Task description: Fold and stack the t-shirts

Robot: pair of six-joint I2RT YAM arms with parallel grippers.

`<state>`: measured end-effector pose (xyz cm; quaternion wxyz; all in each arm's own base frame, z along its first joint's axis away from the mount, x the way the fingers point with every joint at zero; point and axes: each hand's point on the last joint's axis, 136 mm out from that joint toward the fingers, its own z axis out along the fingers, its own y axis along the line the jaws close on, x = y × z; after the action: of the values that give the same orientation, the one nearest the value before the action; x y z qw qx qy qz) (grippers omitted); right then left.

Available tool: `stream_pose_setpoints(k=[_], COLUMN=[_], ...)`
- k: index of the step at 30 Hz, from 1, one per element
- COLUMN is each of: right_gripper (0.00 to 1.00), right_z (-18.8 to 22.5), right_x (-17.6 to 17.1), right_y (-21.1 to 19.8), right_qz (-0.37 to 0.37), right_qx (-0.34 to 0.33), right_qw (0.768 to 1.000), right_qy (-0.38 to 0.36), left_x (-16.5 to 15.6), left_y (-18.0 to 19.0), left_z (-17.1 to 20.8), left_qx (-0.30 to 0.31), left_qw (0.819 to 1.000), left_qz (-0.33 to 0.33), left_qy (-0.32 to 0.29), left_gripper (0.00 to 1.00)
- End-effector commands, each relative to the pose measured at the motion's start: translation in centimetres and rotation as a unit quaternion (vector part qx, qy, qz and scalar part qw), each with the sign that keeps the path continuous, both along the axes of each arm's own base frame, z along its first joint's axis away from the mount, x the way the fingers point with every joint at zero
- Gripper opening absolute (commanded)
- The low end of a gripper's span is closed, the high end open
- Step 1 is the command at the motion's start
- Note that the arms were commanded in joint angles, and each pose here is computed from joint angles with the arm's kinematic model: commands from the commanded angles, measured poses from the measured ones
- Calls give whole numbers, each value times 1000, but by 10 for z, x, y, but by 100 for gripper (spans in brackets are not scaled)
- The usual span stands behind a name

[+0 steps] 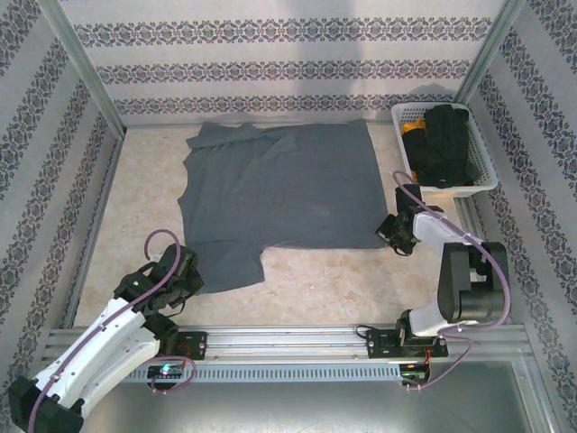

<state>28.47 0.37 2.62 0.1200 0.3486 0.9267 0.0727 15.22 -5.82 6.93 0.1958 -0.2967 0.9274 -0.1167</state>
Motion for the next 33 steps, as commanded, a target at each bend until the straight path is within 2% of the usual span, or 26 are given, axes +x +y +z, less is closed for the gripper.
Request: stream_pose_setpoints(k=[1, 7, 13, 17, 21, 26, 33], right_gripper=[0, 0, 0, 0, 0, 0, 0], right_z=[2, 21, 40, 52, 65, 78, 81], right_x=[-29, -42, -27, -12, 7, 35, 70], right_y=[-3, 5, 18, 19, 24, 29, 30], right_qz=[15, 38, 54, 31, 1, -30, -74], right_qx=[-21, -14, 4, 16, 39, 63, 81], right_qw=[999, 999, 999, 999, 999, 997, 993], right_qy=[28, 10, -3, -6, -17, -29, -32], left_x=[-2, 17, 76, 123, 164, 202, 247], left_y=[4, 0, -23, -24, -21, -12, 7], left_z=[19, 46, 73, 94, 119, 142, 150], left_qx=[19, 8, 1, -32, -42, -48, -53], left_qw=[999, 994, 986, 979, 972, 965, 962], left_qz=[-18, -21, -18, 9, 6, 6, 20], left_qy=[-26, -110, -166, -199, -230, -256, -269], left_gripper=[0, 0, 0, 0, 0, 0, 0])
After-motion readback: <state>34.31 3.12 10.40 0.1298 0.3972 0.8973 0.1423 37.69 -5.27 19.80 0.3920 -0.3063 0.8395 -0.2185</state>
